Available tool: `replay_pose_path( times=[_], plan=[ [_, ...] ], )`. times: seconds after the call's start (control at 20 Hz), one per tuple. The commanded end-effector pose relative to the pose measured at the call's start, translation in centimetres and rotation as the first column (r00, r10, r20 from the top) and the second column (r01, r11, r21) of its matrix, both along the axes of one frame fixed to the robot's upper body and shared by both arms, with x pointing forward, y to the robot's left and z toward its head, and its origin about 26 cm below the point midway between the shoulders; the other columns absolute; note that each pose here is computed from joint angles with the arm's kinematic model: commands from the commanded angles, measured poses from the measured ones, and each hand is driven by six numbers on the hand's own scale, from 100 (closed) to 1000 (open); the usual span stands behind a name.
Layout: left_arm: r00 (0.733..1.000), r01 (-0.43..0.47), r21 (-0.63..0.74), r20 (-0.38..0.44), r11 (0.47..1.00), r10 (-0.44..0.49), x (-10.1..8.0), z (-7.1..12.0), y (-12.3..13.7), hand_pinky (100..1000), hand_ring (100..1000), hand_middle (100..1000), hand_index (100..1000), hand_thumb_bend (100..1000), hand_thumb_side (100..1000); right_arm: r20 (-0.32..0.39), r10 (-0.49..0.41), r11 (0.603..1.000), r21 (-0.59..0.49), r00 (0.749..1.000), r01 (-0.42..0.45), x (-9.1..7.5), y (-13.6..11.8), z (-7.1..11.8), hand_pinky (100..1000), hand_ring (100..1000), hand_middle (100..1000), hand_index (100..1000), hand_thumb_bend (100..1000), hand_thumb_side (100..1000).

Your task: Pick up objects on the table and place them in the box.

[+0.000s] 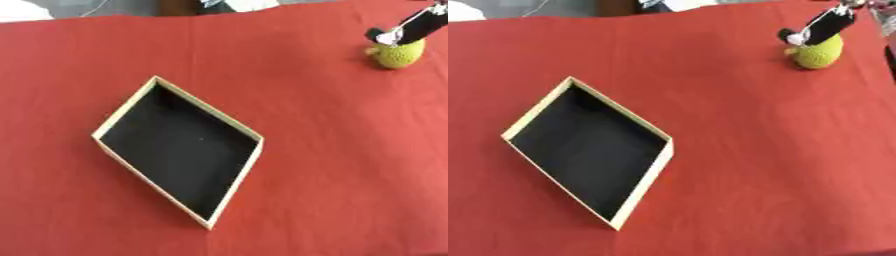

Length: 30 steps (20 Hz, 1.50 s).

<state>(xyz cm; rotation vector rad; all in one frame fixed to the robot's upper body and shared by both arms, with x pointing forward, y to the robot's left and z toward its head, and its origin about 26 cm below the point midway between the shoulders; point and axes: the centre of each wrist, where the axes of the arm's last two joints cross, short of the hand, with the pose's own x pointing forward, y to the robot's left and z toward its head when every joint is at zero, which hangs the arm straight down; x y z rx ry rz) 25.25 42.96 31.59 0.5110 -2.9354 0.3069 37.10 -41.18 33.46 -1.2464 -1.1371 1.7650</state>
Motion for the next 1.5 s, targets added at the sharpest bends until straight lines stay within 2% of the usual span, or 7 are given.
replay_pose_path(
  times=[0.05, 0.35, 0.85, 1.15, 1.5],
  plan=[
    [0.999, -0.007, 0.038, 0.032, 0.999, 0.006, -0.3, 1.4, 0.0, 606, 643, 662, 729, 157, 691, 0.007, -0.048, 0.997, -0.054, 0.999, 0.048, -1.2, -0.6, 2.1, 1000, 1000, 983, 960, 321, 100],
    [1.000, -0.014, 0.037, 0.024, 0.999, 0.013, -0.3, 1.2, 0.1, 604, 640, 658, 727, 156, 691, -0.031, -0.073, 0.997, -0.043, 0.997, 0.072, -1.6, -1.2, 2.0, 1000, 1000, 1000, 972, 363, 100],
    [0.999, -0.032, 0.051, 0.029, 0.998, 0.031, -0.4, 1.3, 0.1, 605, 640, 658, 727, 154, 690, -0.081, -0.161, 0.987, -0.037, 0.984, 0.158, -2.3, -3.5, 1.2, 1000, 1000, 999, 1000, 441, 100],
    [0.999, -0.039, 0.049, 0.024, 0.998, 0.038, -0.4, 1.1, 0.1, 604, 640, 657, 726, 153, 690, -0.104, -0.228, 0.974, -0.009, 0.968, 0.228, -1.8, -5.0, 0.5, 1000, 1000, 980, 1000, 468, 100],
    [0.999, -0.042, 0.044, 0.020, 0.998, 0.041, -0.3, 1.0, 0.2, 603, 640, 657, 726, 153, 690, -0.078, -0.283, 0.959, 0.006, 0.956, 0.285, -0.6, -6.1, -1.0, 1000, 961, 926, 1000, 482, 100]
  ],
)
